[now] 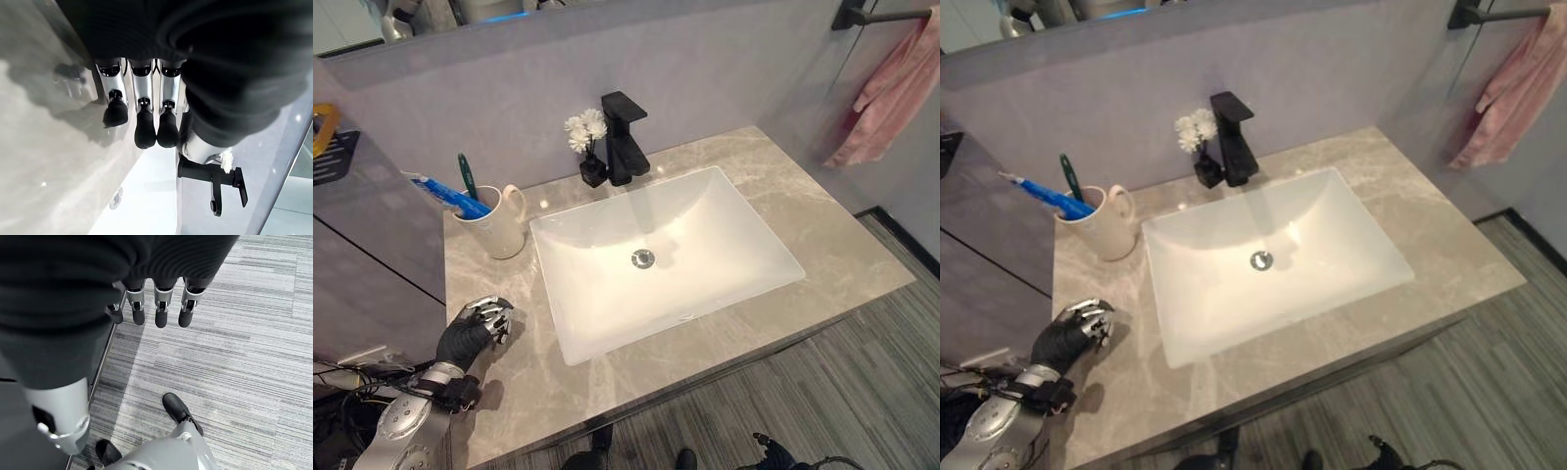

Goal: Put brush and paste in cup on sink, flatten towel.

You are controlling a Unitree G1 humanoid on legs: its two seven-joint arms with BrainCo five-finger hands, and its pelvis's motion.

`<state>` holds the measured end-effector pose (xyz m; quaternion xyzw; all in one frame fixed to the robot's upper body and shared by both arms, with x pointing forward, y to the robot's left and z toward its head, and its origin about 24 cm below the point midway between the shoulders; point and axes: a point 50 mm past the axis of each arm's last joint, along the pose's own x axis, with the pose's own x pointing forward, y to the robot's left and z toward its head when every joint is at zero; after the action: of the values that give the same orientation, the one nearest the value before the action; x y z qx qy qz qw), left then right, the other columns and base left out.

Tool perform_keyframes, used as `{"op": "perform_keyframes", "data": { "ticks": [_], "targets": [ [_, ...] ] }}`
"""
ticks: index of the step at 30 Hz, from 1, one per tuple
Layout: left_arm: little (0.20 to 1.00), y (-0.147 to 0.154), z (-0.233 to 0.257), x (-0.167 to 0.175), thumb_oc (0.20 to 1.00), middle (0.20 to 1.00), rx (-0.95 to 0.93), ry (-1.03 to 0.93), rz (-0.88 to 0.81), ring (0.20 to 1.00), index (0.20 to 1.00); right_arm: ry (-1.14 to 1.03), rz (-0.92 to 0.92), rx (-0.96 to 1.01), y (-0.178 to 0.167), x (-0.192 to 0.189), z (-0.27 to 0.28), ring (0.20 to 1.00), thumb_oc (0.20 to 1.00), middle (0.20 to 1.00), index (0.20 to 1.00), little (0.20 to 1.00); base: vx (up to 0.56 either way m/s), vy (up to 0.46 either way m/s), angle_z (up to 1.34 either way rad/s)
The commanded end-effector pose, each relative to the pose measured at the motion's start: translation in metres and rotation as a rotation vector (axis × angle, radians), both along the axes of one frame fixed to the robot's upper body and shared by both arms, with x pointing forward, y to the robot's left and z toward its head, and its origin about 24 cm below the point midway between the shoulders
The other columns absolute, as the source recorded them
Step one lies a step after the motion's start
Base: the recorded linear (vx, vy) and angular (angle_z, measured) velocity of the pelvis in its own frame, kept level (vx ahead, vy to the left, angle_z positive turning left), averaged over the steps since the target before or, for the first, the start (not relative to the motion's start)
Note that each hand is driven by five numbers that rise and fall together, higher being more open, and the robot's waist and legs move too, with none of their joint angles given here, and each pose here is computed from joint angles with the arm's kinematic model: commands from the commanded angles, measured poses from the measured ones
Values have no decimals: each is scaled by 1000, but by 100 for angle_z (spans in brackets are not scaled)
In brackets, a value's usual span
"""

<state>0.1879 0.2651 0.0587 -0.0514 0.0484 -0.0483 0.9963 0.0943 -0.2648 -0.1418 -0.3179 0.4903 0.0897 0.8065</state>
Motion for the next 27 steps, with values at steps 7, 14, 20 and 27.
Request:
{"op": "perform_keyframes", "data": {
  "ticks": [7,14,20,27],
  "targets": [
    [200,15,5,9,200,200,87,-49,105,200,200,-59,-25,-11,-13,15,11,1000,1000,1000,1000,1000,34,11,-2],
    [200,37,16,17,200,200,180,-74,177,200,200,-40,-15,4,-12,10,10,1000,1000,1000,1000,1000,0,0,0],
    [200,52,32,27,200,200,265,-113,227,200,200,-42,-5,21,-7,13,10,1000,1000,1000,1000,1000,0,0,0],
    [200,59,49,41,200,200,325,-161,247,200,200,-75,13,54,3,24,11,1000,1000,1000,1000,1000,0,0,0]
  ]
}}
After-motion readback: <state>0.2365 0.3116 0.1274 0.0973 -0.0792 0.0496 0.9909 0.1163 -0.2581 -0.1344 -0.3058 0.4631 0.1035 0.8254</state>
